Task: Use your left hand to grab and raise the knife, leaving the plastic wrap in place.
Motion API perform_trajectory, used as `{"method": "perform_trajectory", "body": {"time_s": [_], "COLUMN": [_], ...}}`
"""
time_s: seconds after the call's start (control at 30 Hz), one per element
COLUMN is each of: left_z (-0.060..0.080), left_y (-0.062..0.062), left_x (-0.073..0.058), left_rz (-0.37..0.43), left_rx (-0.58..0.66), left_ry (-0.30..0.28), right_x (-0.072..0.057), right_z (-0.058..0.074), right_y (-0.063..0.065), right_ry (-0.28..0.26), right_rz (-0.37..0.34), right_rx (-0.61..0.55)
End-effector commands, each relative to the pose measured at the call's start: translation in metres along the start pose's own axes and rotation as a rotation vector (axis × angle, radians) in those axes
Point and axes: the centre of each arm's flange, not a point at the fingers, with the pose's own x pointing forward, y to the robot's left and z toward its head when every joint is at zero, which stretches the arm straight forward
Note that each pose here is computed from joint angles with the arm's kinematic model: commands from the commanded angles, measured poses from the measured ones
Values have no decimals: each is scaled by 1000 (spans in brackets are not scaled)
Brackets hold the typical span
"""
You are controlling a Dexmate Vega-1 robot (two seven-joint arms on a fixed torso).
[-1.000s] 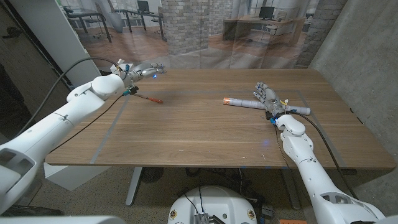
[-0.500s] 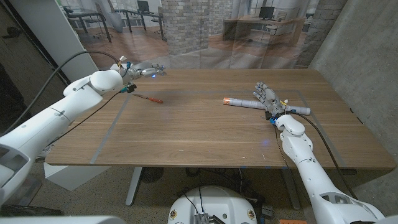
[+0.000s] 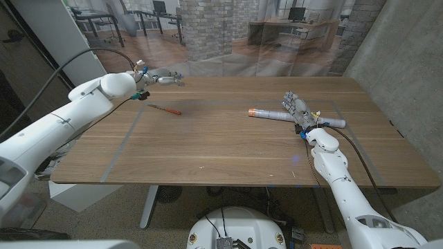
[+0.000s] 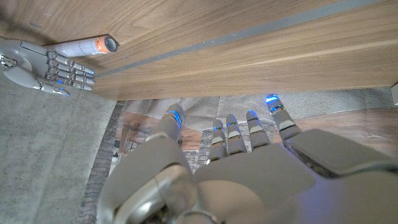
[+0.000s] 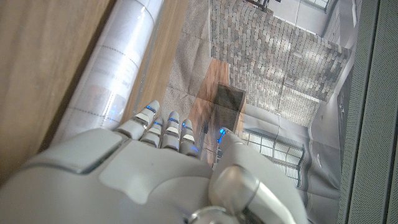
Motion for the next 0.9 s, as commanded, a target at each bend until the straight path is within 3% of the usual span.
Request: {"method": "perform_trajectory", "body": {"time_s": [0.03, 0.9], "left_z": [9, 23], "left_y": [7, 5], "left_x": [-3, 5], "left_rz": [-33, -47], "left_rx": [164, 456], "left_ry": [35, 63], "right_x": [0, 3], "right_z": [-2, -6], "right_y": [3, 8], "right_ry": [1, 5], "right_rz": [-1, -12], "right_rx": [3, 7]}}
